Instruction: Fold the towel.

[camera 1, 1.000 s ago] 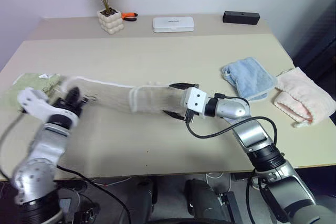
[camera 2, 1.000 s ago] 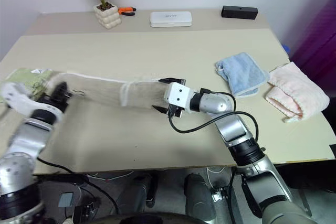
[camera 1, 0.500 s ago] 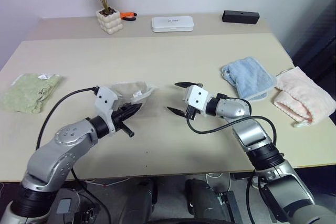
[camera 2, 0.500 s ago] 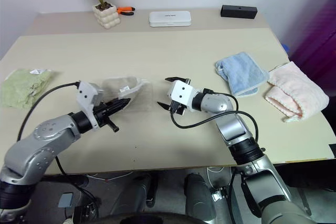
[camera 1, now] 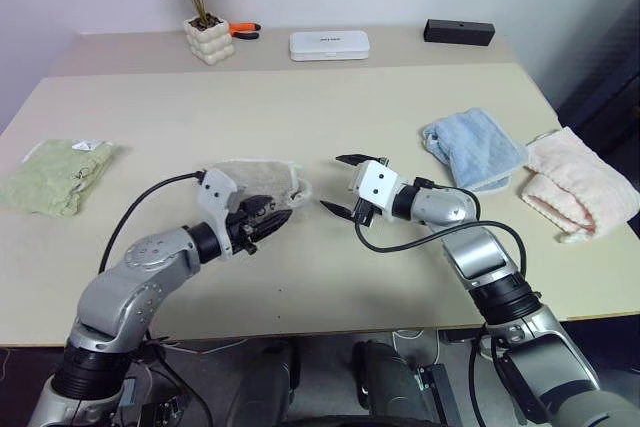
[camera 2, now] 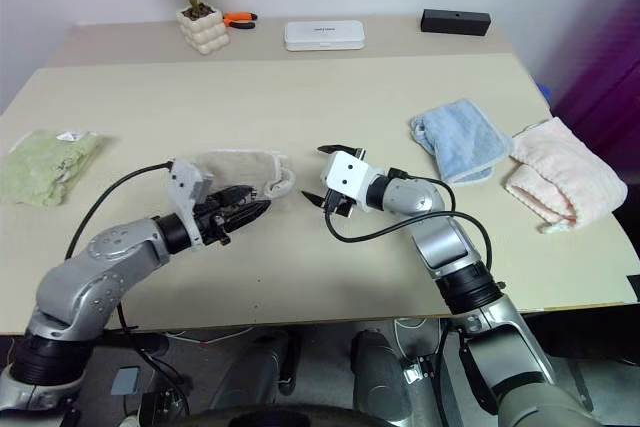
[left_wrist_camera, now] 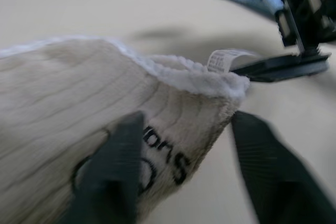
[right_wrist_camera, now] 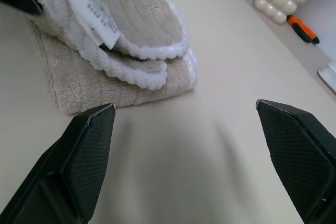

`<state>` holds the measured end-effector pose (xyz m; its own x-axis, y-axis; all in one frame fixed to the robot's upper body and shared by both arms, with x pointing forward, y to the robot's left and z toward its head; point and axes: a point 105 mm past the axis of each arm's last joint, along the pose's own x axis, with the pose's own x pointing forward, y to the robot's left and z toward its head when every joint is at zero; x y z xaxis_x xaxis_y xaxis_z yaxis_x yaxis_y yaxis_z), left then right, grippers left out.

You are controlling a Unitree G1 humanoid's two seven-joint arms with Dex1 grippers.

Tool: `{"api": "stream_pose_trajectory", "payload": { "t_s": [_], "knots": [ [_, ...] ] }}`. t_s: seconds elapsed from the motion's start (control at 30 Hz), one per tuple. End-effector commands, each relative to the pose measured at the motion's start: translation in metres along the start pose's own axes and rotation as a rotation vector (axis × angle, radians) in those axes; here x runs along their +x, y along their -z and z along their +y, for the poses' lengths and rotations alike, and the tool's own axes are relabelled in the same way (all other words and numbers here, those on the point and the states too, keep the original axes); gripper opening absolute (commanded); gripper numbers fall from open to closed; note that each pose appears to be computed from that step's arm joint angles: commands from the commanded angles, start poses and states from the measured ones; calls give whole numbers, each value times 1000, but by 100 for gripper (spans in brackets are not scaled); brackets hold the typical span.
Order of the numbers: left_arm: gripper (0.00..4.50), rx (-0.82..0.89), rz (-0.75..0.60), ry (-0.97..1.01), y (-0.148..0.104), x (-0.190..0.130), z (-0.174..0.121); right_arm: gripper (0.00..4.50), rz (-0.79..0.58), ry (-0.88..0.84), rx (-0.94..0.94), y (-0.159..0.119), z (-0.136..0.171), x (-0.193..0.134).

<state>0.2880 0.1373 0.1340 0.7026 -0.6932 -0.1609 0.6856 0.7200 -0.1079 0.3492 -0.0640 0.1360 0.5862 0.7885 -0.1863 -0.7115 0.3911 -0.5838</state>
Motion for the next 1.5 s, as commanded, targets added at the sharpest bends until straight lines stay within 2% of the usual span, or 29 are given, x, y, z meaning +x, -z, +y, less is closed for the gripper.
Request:
{"api": "stream_pose_trajectory", "payload": {
  "t_s": [0.03,0.13,0.27,0.33,0.43,0.53,0.63,0.73,0.83,0.93,1.0,1.13,1.37,1.5],
  "knots": [
    [280,-21,-135,3,-34,-31,2,358,-80,53,52,-21,-23,-6],
    [180,-17,-242,-107,-56,-50,20,200,-145,59,109,-39,-28,-2],
    [0,42,-221,-228,-58,-54,36,3,-201,27,165,-57,-22,8],
    [0,81,-189,-284,-53,-49,44,3,-216,0,198,-63,-14,16],
    [0,187,-79,-367,-28,-30,55,3,-183,-99,269,-67,16,46],
    [0,207,-14,-419,-9,-21,65,3,-132,-157,283,-57,34,58],
    [0,218,45,-412,12,-12,67,3,-10,-179,280,-31,51,68],
    [0,239,75,-402,23,-12,67,3,23,-161,280,-22,52,67],
    [0,200,-12,-411,13,-18,65,3,-13,-130,350,-28,41,61],
    [0,190,-103,-416,-1,-29,63,86,-35,-116,423,-32,30,52],
    [0,197,-132,-433,-6,-39,64,180,-41,-108,470,-34,25,45],
    [0,269,-130,-478,-6,-81,68,381,-4,-55,719,-28,15,30],
    [0,281,-134,-475,-8,-88,64,381,92,-36,913,-13,23,36],
    [0,273,-146,-449,-9,-80,56,381,134,-75,993,-12,37,54]
  ]
}}
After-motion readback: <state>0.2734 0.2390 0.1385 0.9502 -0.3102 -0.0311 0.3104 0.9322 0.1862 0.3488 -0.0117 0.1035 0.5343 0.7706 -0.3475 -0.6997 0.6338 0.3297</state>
